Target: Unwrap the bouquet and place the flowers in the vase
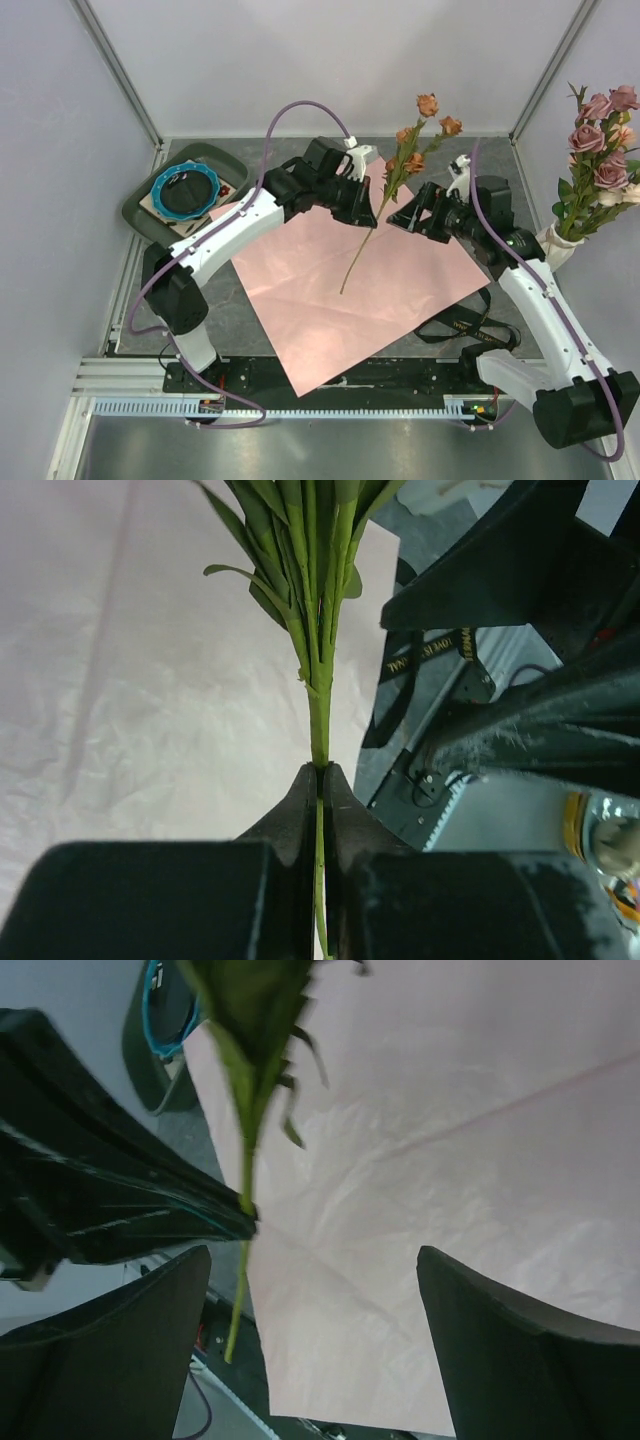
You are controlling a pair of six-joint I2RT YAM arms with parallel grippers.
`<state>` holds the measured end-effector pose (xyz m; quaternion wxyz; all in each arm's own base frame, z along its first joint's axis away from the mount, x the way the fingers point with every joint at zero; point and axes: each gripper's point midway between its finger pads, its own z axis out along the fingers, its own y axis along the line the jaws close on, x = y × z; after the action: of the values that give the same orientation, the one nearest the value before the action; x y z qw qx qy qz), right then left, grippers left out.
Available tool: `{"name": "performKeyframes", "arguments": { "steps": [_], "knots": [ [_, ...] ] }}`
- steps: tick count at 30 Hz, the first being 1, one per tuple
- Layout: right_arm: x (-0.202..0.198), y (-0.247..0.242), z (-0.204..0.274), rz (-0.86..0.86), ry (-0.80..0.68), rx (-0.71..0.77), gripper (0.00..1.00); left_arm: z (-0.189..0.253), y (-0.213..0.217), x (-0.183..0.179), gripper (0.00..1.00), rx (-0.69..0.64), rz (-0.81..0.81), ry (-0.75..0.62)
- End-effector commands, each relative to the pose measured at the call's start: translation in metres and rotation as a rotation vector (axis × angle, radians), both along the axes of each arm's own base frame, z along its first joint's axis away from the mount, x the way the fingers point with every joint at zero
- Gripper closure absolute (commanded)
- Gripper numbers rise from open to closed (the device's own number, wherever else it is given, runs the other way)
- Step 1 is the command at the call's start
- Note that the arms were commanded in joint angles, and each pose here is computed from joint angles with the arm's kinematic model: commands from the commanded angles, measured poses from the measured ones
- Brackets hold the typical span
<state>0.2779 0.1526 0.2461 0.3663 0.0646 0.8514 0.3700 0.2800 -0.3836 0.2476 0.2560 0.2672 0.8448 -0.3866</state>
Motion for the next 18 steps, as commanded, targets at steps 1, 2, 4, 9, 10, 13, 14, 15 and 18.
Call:
{"name": "performKeyframes", "arguments": {
  "steps": [1, 2, 4, 9, 10, 13, 14, 15, 18],
  "knots": [
    [0.011, 0.031, 0.063, 0.030, -0.165, 0.085, 0.11, 0.024, -0.014, -0.024, 0.98, -0.141, -0.084, 0.057],
    [0.010, 0.036, 0.066, 0.044, -0.172, 0.092, 0.13, 0.029, -0.013, -0.026, 0.98, -0.150, -0.085, 0.053],
    [0.014, 0.039, 0.074, 0.028, -0.187, 0.102, 0.22, 0.032, -0.012, -0.030, 0.98, -0.158, -0.091, 0.060],
    [0.024, 0.039, 0.087, -0.003, -0.207, 0.093, 0.45, 0.043, -0.012, -0.040, 0.98, -0.176, -0.110, 0.028],
    [0.025, 0.039, 0.094, -0.010, -0.220, 0.094, 0.47, 0.044, -0.012, -0.040, 0.98, -0.177, -0.110, 0.021],
    [0.030, 0.034, 0.102, -0.035, -0.230, 0.078, 0.49, 0.051, -0.012, -0.046, 0.98, -0.188, -0.119, 0.012],
    [0.033, 0.034, 0.101, -0.038, -0.226, 0.070, 0.49, 0.053, -0.012, -0.047, 0.98, -0.191, -0.122, 0.011],
    [0.033, 0.034, 0.106, -0.037, -0.232, 0.070, 0.50, 0.057, -0.012, -0.049, 0.98, -0.200, -0.125, 0.002],
    [0.031, 0.032, 0.107, -0.037, -0.212, 0.050, 0.50, 0.061, -0.010, -0.049, 0.98, -0.204, -0.117, -0.011]
  ]
}}
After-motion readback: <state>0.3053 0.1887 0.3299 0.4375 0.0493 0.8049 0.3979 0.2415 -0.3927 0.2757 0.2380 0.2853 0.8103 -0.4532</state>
